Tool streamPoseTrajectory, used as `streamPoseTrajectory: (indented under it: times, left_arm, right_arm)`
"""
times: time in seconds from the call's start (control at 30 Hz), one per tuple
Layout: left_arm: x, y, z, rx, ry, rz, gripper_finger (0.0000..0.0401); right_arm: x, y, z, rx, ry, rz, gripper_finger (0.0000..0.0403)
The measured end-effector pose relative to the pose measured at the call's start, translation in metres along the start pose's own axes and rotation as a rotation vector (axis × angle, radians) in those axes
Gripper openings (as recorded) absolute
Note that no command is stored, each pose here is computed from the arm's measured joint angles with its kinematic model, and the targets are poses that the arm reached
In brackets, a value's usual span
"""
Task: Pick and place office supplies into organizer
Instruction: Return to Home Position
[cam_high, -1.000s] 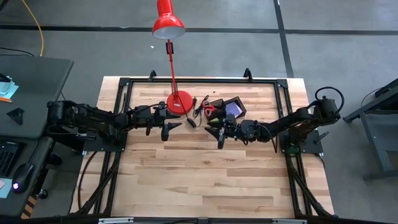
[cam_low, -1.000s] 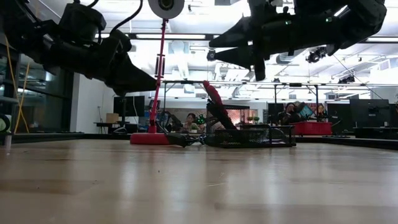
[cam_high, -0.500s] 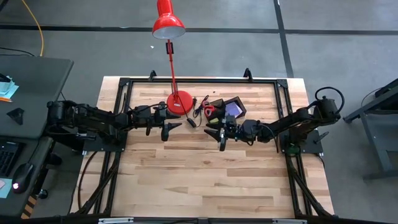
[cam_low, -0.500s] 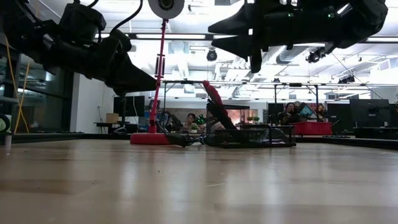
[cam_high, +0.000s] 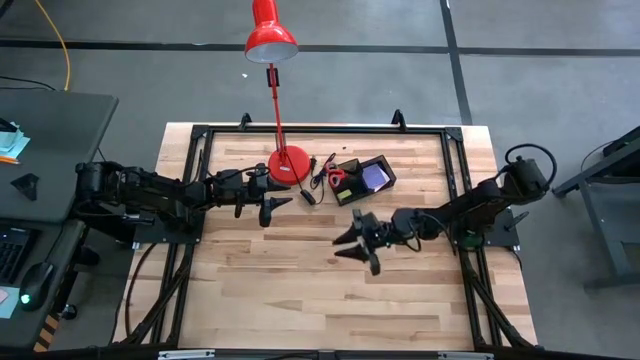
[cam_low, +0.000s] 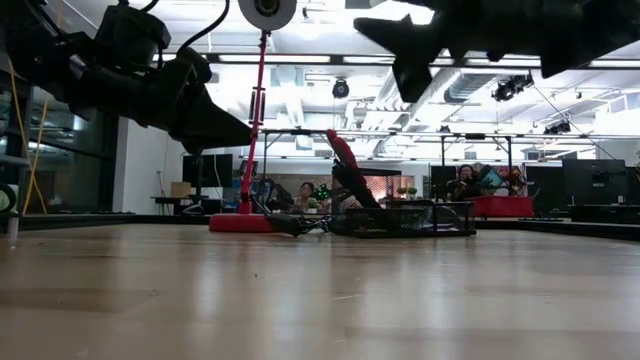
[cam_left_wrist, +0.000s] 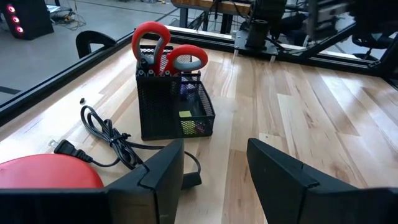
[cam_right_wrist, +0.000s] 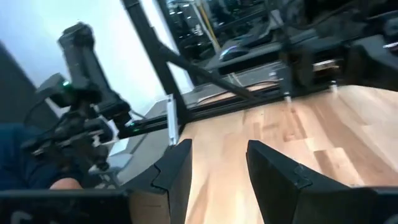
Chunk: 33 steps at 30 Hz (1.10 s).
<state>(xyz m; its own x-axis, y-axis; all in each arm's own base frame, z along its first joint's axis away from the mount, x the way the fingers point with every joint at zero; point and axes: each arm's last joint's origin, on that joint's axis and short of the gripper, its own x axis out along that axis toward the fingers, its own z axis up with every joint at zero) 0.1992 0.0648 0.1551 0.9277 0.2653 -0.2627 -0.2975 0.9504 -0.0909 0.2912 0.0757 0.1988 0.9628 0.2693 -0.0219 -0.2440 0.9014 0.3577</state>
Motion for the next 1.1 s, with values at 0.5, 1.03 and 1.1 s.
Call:
streamPoseTrajectory:
  times: [0.5, 1.03, 1.1]
  left_arm:
    - [0.000, 0.000, 0.000, 0.000, 0.000, 0.000, 0.0168]
    - [-0.001, 0.001, 0.012, 0.131, -0.119, 0.065, 0.0168]
    - [-0.001, 0.001, 0.011, 0.128, -0.107, 0.064, 0.0168]
  right_arm:
    - [0.000, 0.004, -0.011, -0.116, 0.092, -0.028, 0.0144]
    - [0.022, 0.007, -0.018, -0.318, -0.064, -0.040, 0.0144]
    - [0.026, 0.001, -0.019, -0.275, -0.040, -0.102, 0.0144]
